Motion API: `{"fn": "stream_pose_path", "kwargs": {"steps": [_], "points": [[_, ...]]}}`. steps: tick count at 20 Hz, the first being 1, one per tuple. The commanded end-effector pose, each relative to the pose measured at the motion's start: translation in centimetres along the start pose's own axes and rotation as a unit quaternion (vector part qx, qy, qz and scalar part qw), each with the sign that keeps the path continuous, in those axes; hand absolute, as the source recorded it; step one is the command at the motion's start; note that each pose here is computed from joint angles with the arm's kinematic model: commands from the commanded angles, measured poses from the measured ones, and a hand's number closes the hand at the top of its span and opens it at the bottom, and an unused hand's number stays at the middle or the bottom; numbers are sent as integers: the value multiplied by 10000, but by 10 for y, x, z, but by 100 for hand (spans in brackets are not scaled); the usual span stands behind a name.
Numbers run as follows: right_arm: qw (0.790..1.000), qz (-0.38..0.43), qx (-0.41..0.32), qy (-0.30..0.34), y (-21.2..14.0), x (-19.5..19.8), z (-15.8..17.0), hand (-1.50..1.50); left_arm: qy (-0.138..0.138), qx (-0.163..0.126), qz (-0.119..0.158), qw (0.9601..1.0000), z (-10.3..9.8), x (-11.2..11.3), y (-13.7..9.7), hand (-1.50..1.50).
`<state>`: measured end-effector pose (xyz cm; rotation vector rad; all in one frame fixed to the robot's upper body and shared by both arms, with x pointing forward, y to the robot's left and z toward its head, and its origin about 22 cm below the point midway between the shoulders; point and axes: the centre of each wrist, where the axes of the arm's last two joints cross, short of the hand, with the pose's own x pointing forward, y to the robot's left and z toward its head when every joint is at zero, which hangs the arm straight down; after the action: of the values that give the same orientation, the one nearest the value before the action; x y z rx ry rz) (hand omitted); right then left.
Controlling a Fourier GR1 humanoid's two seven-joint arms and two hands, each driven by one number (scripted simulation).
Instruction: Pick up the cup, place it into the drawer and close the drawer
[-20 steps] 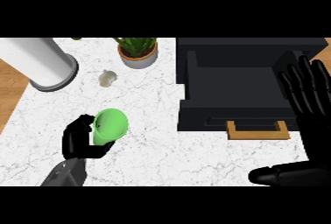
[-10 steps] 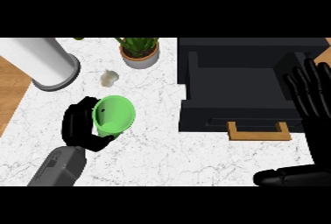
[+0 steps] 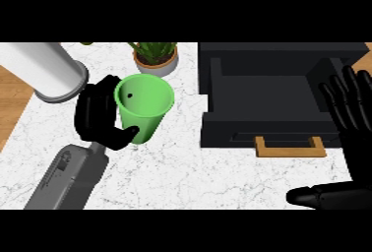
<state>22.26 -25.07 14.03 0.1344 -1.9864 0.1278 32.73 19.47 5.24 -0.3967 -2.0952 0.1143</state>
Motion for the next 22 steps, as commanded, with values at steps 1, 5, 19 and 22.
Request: {"fn": "stream_pose_path", "kwargs": {"steps": [1, 5, 19, 22], "points": [[10000, 61, 22, -33, 5, -8, -2, -150, -9, -145, -18, 9999, -25, 23, -29, 150], [10000, -3, -31, -5, -16, -10, 10, -150, 41, -141, -187, 9997, -65, 26, -59, 150], [10000, -33, -25, 34, -4, -11, 8, -150, 281, -398, -659, 9966, -144, 50, -124, 150], [10000, 56, -3, -24, -2, -2, 4, -150, 377, -494, -801, 9948, -145, 23, -139, 150]]}}
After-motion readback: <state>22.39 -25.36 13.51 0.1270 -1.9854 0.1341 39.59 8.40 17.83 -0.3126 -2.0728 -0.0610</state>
